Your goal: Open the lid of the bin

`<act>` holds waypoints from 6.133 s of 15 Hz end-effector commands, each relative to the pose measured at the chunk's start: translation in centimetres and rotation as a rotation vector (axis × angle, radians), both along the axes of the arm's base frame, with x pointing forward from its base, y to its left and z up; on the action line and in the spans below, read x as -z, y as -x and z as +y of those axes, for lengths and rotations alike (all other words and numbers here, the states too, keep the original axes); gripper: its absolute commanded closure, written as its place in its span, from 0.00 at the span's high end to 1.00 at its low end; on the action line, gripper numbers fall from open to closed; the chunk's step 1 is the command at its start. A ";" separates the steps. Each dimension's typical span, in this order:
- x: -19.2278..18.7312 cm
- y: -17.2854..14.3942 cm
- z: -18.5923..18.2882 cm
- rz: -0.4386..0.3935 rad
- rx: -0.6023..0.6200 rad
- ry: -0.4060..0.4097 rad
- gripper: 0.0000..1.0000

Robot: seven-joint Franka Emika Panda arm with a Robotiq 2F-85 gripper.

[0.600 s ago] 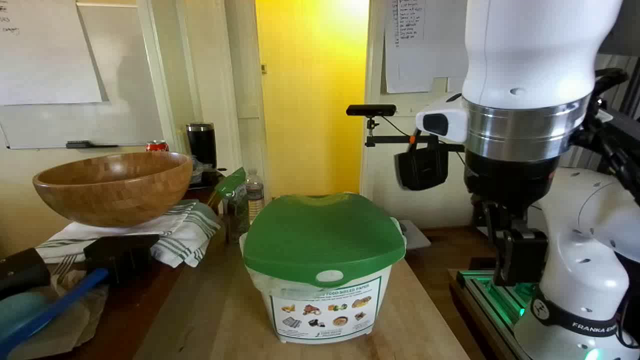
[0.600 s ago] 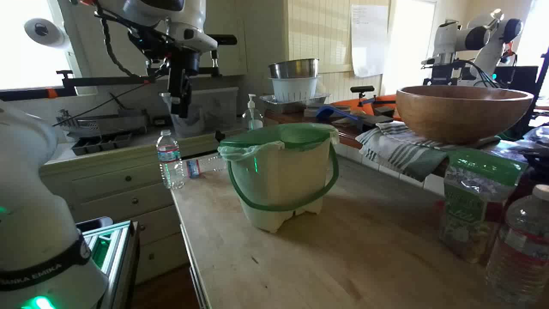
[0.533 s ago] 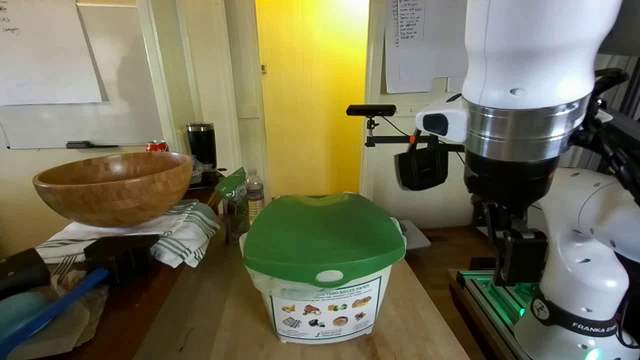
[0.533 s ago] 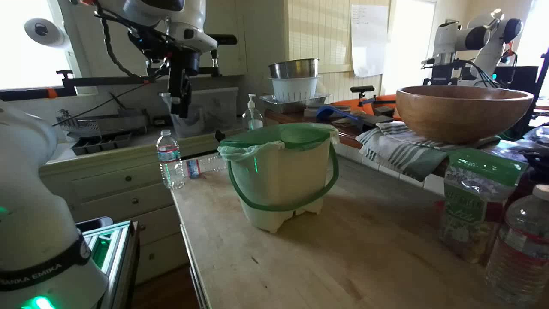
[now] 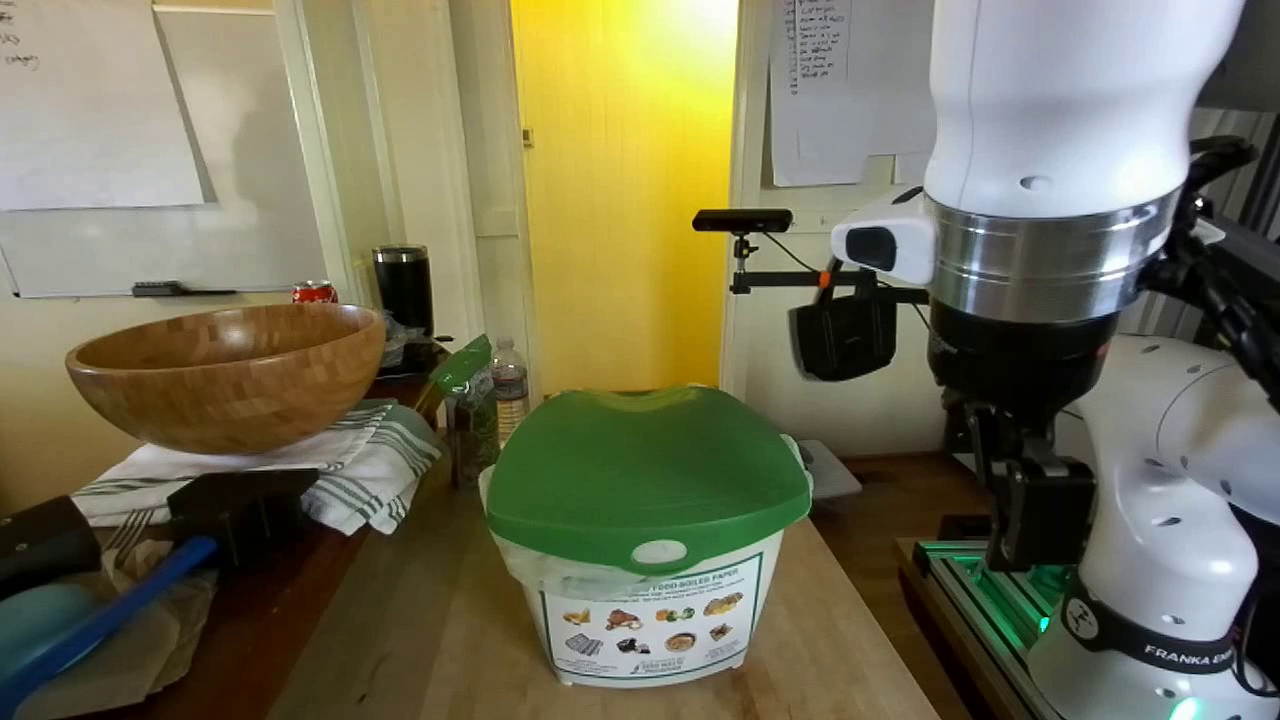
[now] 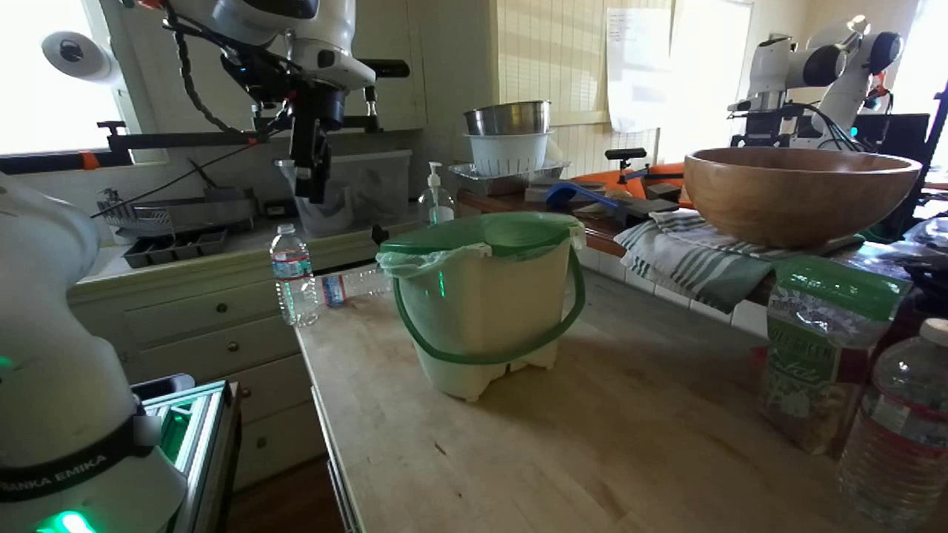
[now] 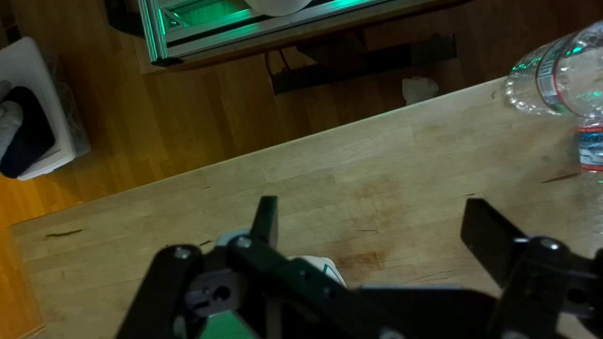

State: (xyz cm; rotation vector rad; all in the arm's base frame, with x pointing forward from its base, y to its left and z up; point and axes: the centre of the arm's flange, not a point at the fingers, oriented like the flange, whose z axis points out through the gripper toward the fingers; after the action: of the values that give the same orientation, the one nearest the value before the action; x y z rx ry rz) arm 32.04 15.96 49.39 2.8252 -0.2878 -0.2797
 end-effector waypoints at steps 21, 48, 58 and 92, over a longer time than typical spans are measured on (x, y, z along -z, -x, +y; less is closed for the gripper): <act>1.8 -8.7 -1.4 -0.343 -0.200 0.245 1.00; 6.8 -13.3 0.2 -0.277 -0.423 0.361 1.00; 8.4 -13.7 0.4 -0.205 -0.515 0.477 1.00; 7.7 -13.9 1.4 -0.142 -0.569 0.590 1.00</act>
State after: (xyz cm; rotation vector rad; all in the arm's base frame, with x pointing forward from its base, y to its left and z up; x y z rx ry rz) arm 45.76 17.77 40.81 2.2506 0.3594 0.1258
